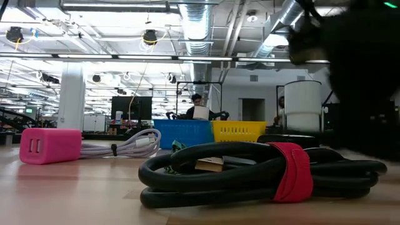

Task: Pick and place items into bin
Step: Put the right black charger cable into the dark blue bin

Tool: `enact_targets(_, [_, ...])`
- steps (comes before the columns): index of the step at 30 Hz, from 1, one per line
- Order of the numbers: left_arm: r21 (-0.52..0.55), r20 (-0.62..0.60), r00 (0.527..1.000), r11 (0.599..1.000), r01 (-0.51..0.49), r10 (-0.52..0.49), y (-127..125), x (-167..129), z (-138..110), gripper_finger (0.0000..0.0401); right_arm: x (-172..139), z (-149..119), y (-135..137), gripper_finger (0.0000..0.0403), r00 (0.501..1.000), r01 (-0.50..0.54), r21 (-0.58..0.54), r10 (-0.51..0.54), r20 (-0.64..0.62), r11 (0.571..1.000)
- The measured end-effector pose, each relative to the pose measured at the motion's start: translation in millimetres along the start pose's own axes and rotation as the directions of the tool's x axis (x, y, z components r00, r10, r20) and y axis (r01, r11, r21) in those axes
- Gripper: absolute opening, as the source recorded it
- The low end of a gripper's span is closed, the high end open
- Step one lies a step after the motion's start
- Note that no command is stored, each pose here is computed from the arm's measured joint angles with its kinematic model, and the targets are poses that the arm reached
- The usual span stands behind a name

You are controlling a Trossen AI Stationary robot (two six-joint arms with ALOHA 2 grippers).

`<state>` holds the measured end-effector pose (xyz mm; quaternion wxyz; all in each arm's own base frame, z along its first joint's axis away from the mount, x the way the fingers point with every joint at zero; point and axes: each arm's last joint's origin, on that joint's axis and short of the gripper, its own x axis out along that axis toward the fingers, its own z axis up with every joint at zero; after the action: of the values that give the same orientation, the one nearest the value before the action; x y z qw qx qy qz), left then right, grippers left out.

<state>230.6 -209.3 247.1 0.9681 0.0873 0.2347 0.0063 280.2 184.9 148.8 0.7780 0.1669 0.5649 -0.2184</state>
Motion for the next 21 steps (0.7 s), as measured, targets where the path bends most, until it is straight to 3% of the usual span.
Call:
enact_targets(8, [0.028,0.033,0.996,0.996,-0.090,0.089,2.9,-0.6,1.9,0.0142,-40.0,32.2,-44.4,0.0037,0.980,0.164,-0.035,-0.158,0.123,0.986])
enact_targets(18, [0.135,0.060,0.994,0.986,-0.093,0.086,18.4,-18.5,13.9,0.0142,-75.6,126.2,-137.6,0.0037,0.925,0.255,-0.108,-0.210,0.317,0.961])
enact_targets(21, [0.187,0.059,0.992,0.975,-0.121,0.111,24.9,-23.1,15.6,0.0142,-77.6,155.2,-169.7,0.0037,0.914,0.234,-0.112,-0.179,0.364,0.966])
